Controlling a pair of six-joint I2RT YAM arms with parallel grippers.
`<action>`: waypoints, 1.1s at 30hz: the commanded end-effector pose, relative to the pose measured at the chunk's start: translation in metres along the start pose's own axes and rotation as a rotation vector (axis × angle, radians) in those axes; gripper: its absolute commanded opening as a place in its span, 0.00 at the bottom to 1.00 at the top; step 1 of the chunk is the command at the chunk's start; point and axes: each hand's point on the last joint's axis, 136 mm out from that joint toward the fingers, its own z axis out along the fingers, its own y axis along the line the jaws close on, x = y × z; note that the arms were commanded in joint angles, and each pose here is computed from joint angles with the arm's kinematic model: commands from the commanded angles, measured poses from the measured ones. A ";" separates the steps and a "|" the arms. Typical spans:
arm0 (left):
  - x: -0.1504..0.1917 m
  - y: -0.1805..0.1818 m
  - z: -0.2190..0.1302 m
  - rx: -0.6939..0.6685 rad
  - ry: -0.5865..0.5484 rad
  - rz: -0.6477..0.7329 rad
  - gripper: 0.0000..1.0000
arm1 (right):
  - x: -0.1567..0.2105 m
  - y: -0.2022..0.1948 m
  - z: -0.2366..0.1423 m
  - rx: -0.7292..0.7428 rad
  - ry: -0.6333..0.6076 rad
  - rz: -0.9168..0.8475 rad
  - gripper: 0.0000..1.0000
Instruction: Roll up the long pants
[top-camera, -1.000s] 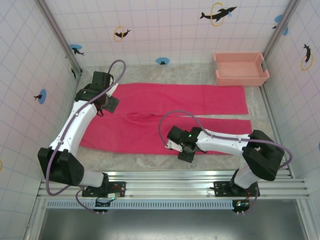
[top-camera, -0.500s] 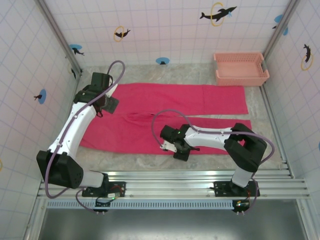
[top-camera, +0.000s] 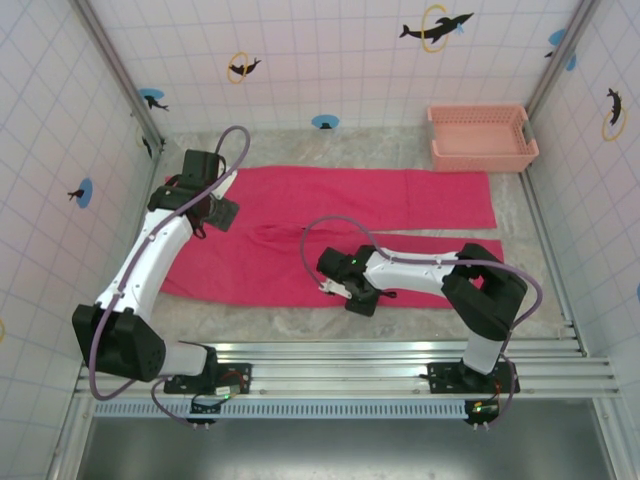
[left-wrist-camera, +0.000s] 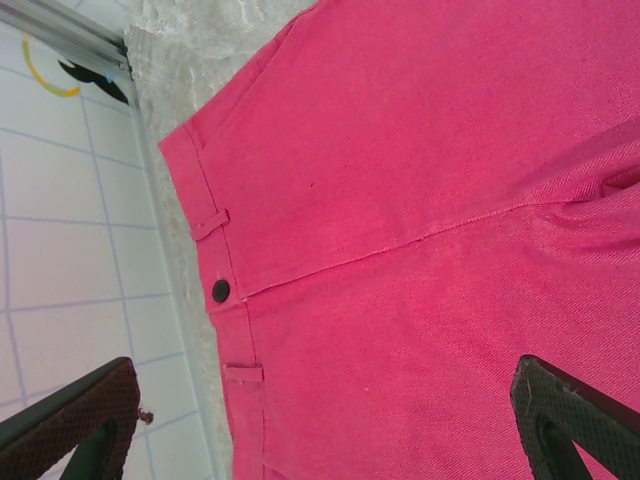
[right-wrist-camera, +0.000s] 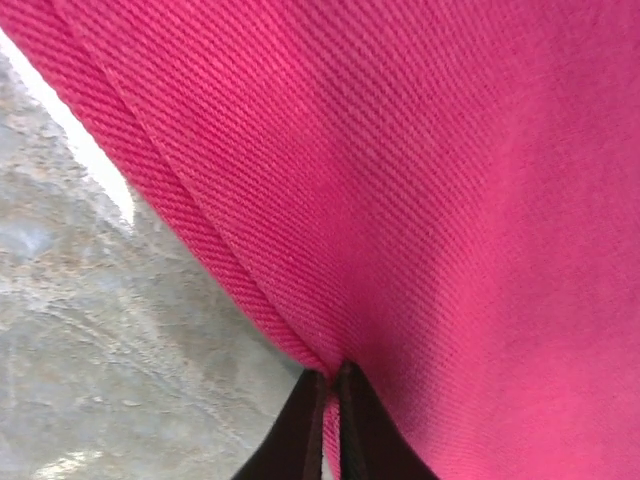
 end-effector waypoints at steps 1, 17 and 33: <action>-0.002 0.000 -0.011 0.005 -0.044 0.000 0.98 | -0.011 -0.018 -0.009 0.066 -0.028 0.023 0.05; 0.001 -0.009 -0.014 0.045 -0.074 0.002 0.97 | -0.040 -0.090 -0.103 0.256 -0.204 0.075 0.00; 0.066 -0.085 -0.004 0.198 0.045 0.125 0.97 | -0.073 -0.180 -0.105 0.209 -0.311 0.217 0.00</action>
